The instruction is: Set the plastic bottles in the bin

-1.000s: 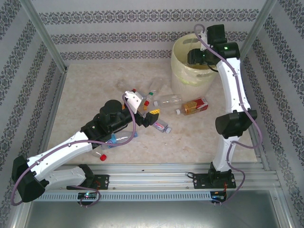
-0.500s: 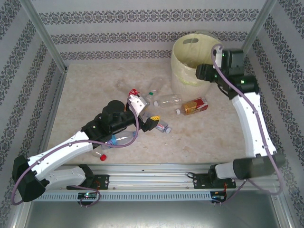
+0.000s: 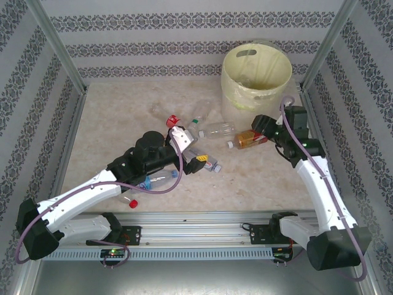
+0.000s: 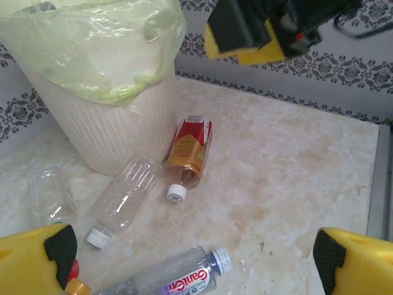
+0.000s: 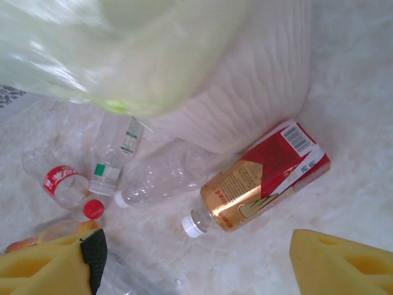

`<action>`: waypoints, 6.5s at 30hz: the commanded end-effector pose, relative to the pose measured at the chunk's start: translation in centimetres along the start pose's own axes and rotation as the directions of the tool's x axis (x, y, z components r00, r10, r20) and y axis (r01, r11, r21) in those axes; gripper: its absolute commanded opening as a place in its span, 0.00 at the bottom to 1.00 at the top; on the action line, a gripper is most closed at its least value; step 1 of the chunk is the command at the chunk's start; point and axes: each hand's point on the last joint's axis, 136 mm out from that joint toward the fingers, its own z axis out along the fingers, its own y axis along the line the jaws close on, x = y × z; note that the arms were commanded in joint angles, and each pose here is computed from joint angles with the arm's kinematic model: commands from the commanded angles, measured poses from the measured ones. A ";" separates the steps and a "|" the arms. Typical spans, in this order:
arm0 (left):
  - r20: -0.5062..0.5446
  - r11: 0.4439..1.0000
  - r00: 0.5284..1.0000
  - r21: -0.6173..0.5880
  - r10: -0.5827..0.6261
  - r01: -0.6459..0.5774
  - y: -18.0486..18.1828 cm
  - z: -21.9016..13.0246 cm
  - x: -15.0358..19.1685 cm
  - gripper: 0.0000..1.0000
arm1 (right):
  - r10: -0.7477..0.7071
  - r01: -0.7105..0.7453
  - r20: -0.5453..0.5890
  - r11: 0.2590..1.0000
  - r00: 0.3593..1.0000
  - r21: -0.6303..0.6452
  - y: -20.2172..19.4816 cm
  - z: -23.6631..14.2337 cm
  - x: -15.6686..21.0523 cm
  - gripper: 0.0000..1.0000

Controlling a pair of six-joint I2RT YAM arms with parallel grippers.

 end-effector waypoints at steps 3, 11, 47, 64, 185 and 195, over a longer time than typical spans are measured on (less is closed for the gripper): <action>-0.011 0.998 0.999 0.035 0.042 -0.042 -1.0 0.3 -0.2 1.00 | 0.147 -0.146 0.009 0.986 0.989 -0.085 0.1 2.7 0.4 0.83; -0.020 0.999 0.999 0.036 0.041 -0.041 -1.1 0.5 0.1 1.00 | 0.305 -0.304 0.026 0.952 0.952 -0.035 -3.3 5.8 1.2 0.90; -0.038 0.998 0.998 0.030 0.054 -0.052 -1.0 0.9 0.5 1.00 | 0.524 -0.520 -0.080 0.851 0.848 0.068 -7.8 15.8 5.4 0.91; -0.045 0.998 0.997 0.028 0.063 -0.061 -0.9 1.0 0.7 1.00 | 0.574 -0.566 -0.061 0.817 0.817 0.110 -9.6 17.5 6.7 0.89; -0.112 0.993 0.991 0.079 -0.079 0.089 -2.0 3.0 3.1 1.00 | -0.455 0.466 -0.108 0.877 0.884 0.118 7.9 12.1 -17.4 0.70; -0.123 0.992 0.989 0.079 -0.083 0.094 -2.1 3.2 3.3 1.00 | -0.429 0.435 -0.071 0.896 0.900 0.093 8.7 10.7 -18.1 0.83</action>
